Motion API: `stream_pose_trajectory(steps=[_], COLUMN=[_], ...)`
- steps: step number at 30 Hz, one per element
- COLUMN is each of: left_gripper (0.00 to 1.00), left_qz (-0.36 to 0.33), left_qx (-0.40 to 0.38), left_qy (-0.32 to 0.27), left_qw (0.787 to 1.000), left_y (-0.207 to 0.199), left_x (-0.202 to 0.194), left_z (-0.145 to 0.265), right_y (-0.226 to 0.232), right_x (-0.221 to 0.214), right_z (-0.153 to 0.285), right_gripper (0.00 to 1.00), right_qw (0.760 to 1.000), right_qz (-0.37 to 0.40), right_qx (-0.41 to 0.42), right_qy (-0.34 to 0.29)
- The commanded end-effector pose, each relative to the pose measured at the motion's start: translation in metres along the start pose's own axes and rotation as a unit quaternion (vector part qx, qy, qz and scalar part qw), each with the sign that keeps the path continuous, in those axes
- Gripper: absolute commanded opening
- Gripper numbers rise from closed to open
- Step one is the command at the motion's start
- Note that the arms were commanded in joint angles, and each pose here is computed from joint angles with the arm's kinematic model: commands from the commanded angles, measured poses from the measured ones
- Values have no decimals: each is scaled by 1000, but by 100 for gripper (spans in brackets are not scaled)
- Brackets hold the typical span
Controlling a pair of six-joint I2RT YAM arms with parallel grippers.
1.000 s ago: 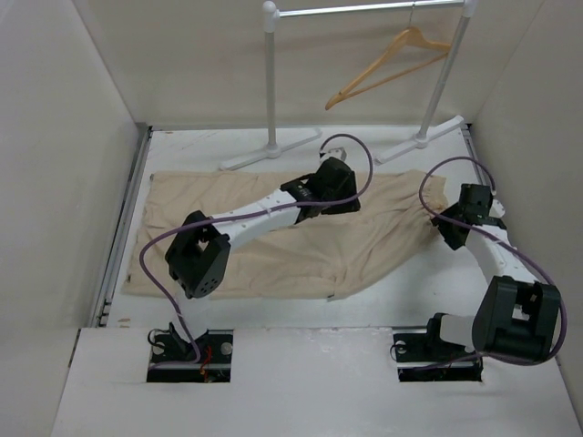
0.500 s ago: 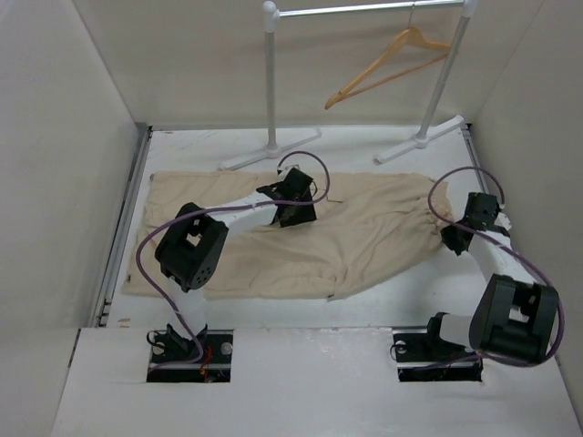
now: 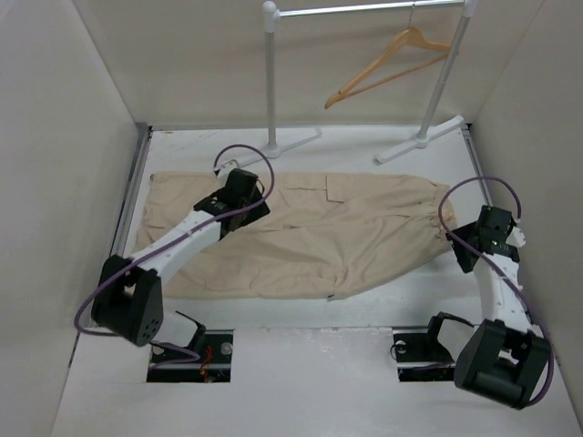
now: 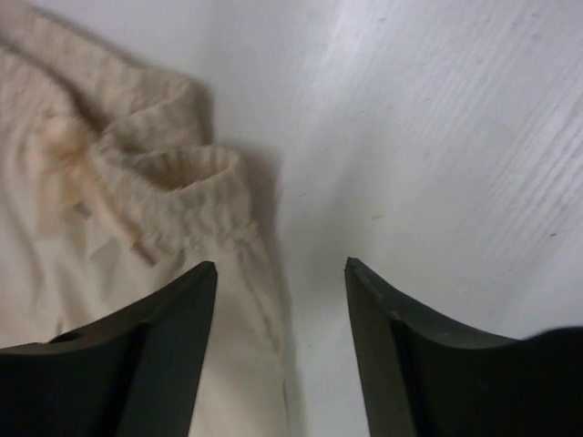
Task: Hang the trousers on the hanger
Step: Flatten out the trousers at the center of the board, then fold the trousers at the center of the board.
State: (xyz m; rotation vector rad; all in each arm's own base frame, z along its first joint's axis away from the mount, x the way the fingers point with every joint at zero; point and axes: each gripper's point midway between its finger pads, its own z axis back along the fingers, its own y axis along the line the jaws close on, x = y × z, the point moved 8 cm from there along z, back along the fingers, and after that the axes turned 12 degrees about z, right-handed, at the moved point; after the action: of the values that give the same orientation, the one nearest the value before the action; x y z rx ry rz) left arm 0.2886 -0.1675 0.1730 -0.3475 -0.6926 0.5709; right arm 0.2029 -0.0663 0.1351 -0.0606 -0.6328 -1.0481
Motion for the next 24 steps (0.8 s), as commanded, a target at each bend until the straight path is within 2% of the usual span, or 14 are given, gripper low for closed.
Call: stream_pose_trajectory(steps=[1, 4, 6, 7, 9, 12, 14, 16, 18, 21, 24], left_gripper=[52, 52, 52, 52, 52, 52, 52, 52, 52, 51, 52], left_qz=[41, 94, 143, 170, 234, 304, 324, 360, 412, 464, 476], left_qx=[58, 126, 178, 205, 253, 296, 338, 369, 383, 396, 428], left_qy=[-46, -71, -87, -95, -115, -148, -163, -171, -157, -137, -140], left_qw=[996, 985, 970, 959, 932, 893, 869, 840, 811, 780, 755], left_y=[44, 96, 134, 152, 185, 212, 224, 238, 250, 264, 282], left_x=[15, 25, 28, 28, 29, 34, 38, 40, 39, 36, 38], left_z=[32, 62, 83, 94, 115, 140, 144, 141, 133, 121, 115], right_y=[21, 31, 38, 42, 48, 55, 56, 54, 50, 46, 42], right_x=[13, 7, -8, -18, -41, -72, -87, -99, -108, -115, -119], right_z=[44, 73, 86, 90, 95, 105, 111, 117, 121, 122, 127], right_gripper=[68, 70, 70, 66, 56, 24, 16, 17, 22, 39, 52], right_qw=[995, 988, 980, 976, 966, 947, 934, 922, 912, 904, 894], right_qz=[31, 73, 103, 117, 148, 189, 215, 238, 253, 257, 259], right_qx=[78, 120, 155, 174, 210, 258, 282, 301, 317, 334, 354], right_qy=[-56, -72, -65, -55, -24, 17, 36, 52, 65, 75, 88])
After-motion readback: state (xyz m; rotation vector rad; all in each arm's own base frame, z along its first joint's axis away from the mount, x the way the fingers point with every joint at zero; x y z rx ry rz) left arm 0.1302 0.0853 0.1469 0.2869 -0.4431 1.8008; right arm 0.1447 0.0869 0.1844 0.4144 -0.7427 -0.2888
